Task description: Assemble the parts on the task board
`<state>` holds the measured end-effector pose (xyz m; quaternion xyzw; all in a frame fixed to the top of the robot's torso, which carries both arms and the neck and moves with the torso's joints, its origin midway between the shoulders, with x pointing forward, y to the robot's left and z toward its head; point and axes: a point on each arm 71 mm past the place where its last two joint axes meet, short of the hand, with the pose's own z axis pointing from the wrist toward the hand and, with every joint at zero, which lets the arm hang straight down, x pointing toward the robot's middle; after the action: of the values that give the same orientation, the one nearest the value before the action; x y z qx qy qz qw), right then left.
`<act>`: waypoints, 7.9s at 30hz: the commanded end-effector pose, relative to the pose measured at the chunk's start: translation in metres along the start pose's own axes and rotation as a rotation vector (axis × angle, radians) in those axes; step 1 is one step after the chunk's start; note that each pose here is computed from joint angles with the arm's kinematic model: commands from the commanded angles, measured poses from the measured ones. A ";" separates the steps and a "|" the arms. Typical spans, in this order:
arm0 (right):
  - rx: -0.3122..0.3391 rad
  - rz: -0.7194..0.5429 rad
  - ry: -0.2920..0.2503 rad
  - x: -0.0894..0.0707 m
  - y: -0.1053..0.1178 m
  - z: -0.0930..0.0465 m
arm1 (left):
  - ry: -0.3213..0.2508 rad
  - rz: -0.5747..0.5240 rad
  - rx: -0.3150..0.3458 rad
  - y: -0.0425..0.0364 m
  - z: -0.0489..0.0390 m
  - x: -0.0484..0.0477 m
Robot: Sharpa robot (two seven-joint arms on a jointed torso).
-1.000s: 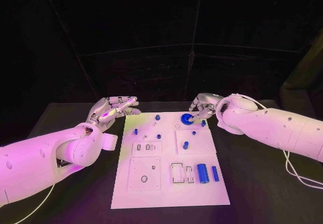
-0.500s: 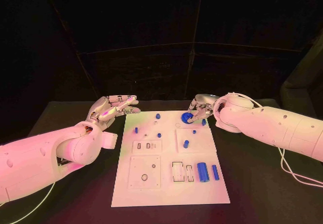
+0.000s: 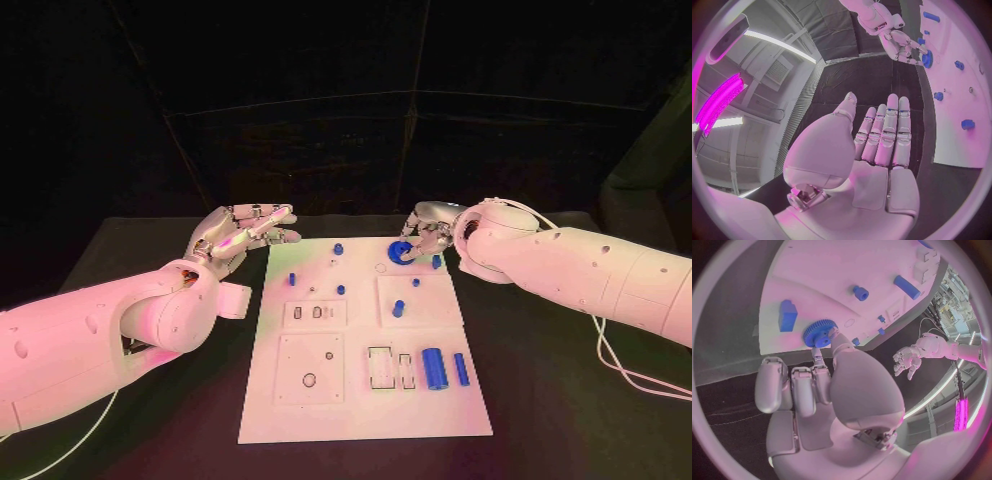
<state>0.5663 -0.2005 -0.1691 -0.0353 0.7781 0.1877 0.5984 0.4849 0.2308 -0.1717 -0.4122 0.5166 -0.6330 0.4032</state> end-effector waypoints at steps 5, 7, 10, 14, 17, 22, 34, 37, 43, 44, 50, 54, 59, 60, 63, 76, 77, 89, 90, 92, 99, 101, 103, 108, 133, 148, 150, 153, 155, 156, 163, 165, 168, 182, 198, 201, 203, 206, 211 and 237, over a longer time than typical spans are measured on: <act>0.002 -0.077 -0.017 -0.001 0.003 0.001 | 0.015 -0.004 0.007 -0.0012 0.0007 0.0016; -0.002 -0.102 -0.026 -0.001 0.004 0.000 | 0.016 -0.004 0.006 -0.0012 0.0007 0.0015; -0.008 -0.138 -0.042 0.000 0.007 0.000 | 0.016 -0.004 0.005 -0.0011 0.0006 0.0014; -0.013 -0.158 -0.056 0.000 0.009 -0.001 | 0.016 -0.005 0.004 -0.0011 0.0005 0.0013; -0.027 -0.151 -0.082 0.000 0.013 -0.003 | 0.017 -0.005 0.003 -0.0011 0.0004 0.0013; -0.078 -0.109 -0.151 -0.003 0.026 -0.009 | 0.020 -0.007 0.001 -0.0010 0.0002 0.0015; -0.181 -0.069 -0.229 -0.002 0.071 -0.016 | 0.023 -0.009 -0.001 -0.0012 -0.0003 0.0022; -0.200 -0.065 -0.226 0.001 0.085 -0.013 | 0.024 -0.009 -0.002 -0.0011 -0.0003 0.0022; -0.222 -0.073 -0.201 0.009 0.107 -0.005 | 0.025 -0.010 -0.003 -0.0010 -0.0001 0.0027; -0.222 -0.075 -0.195 0.011 0.110 -0.004 | 0.026 -0.010 -0.003 -0.0010 0.0000 0.0029; -0.222 -0.090 -0.164 0.022 0.120 0.004 | 0.026 -0.010 -0.003 -0.0008 0.0003 0.0031; -0.223 -0.102 -0.129 0.030 0.125 0.009 | 0.026 -0.010 -0.003 -0.0007 0.0006 0.0034; -0.224 -0.109 -0.107 0.034 0.129 0.012 | 0.028 -0.011 -0.004 -0.0005 0.0010 0.0040; -0.223 -0.109 -0.107 0.034 0.130 0.012 | 0.027 -0.011 -0.004 -0.0005 0.0010 0.0040; -0.221 -0.109 -0.107 0.035 0.131 0.014 | 0.027 -0.010 -0.004 -0.0005 0.0009 0.0038; -0.208 -0.114 -0.096 0.037 0.135 0.020 | 0.028 -0.011 -0.005 -0.0004 0.0011 0.0041; -0.206 -0.115 -0.095 0.037 0.134 0.020 | 0.028 -0.011 -0.005 -0.0004 0.0011 0.0041; -0.186 -0.136 -0.031 0.041 0.131 0.021 | 0.029 -0.011 -0.009 -0.0003 0.0008 0.0038; -0.185 -0.136 -0.029 0.042 0.131 0.021 | 0.028 -0.011 -0.009 -0.0003 0.0008 0.0038; -0.182 -0.136 -0.027 0.042 0.130 0.021 | 0.028 -0.011 -0.009 -0.0004 0.0007 0.0037; -0.240 -0.051 -0.177 0.029 0.125 0.012 | 0.027 -0.011 -0.009 -0.0004 0.0005 0.0028; -0.277 -0.004 -0.222 0.024 0.120 0.007 | 0.025 -0.009 -0.009 -0.0005 0.0003 0.0016; -0.324 0.049 -0.252 0.019 0.112 -0.001 | 0.022 -0.008 -0.009 -0.0007 0.0001 0.0001; -0.390 0.153 -0.259 0.011 0.082 -0.021 | 0.015 -0.004 -0.008 -0.0009 -0.0005 -0.0034; -0.184 0.277 -0.160 0.015 -0.052 -0.047 | 0.023 -0.008 -0.010 0.0015 0.0033 -0.0019; -0.144 0.277 -0.143 0.028 -0.069 -0.047 | 0.018 -0.005 -0.010 0.0023 0.0043 -0.0037; -0.141 0.277 -0.142 0.028 -0.070 -0.046 | 0.018 -0.005 -0.010 0.0024 0.0044 -0.0038; -0.138 0.278 -0.134 0.029 -0.071 -0.045 | 0.018 -0.005 -0.010 0.0025 0.0046 -0.0038; -0.138 0.279 -0.126 0.030 -0.071 -0.044 | 0.018 -0.004 -0.011 0.0026 0.0046 -0.0038; -0.137 0.280 -0.122 0.030 -0.070 -0.044 | 0.018 -0.004 -0.011 0.0026 0.0047 -0.0039; -0.137 0.282 -0.108 0.032 -0.070 -0.042 | 0.016 -0.003 -0.012 0.0028 0.0048 -0.0046; -0.136 0.281 -0.107 0.032 -0.070 -0.042 | 0.016 -0.003 -0.012 0.0028 0.0048 -0.0047; -0.133 0.281 -0.106 0.032 -0.071 -0.041 | 0.016 -0.003 -0.012 0.0028 0.0048 -0.0047; -0.133 0.279 -0.088 0.035 -0.068 -0.038 | 0.016 -0.003 -0.013 0.0029 0.0049 -0.0049; -0.126 0.270 -0.078 0.037 -0.067 -0.035 | 0.016 -0.003 -0.014 0.0031 0.0050 -0.0052; -0.124 0.268 -0.084 0.036 -0.067 -0.035 | 0.016 -0.003 -0.014 0.0031 0.0049 -0.0053; -0.121 0.266 -0.093 0.036 -0.068 -0.035 | 0.015 -0.003 -0.014 0.0031 0.0049 -0.0054; -0.118 0.258 -0.114 0.034 -0.069 -0.035 | 0.015 -0.003 -0.015 0.0031 0.0048 -0.0057; -0.117 0.248 -0.161 0.031 -0.069 -0.036 | 0.014 -0.002 -0.015 0.0030 0.0047 -0.0061; -0.207 0.286 -0.159 0.035 0.070 -0.039 | 0.007 0.001 -0.017 0.0043 0.0084 -0.0094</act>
<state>0.5004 -0.1436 -0.1772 0.0300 0.6987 0.3807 0.6050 0.4959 0.2376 -0.1773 -0.4173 0.5237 -0.6242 0.4025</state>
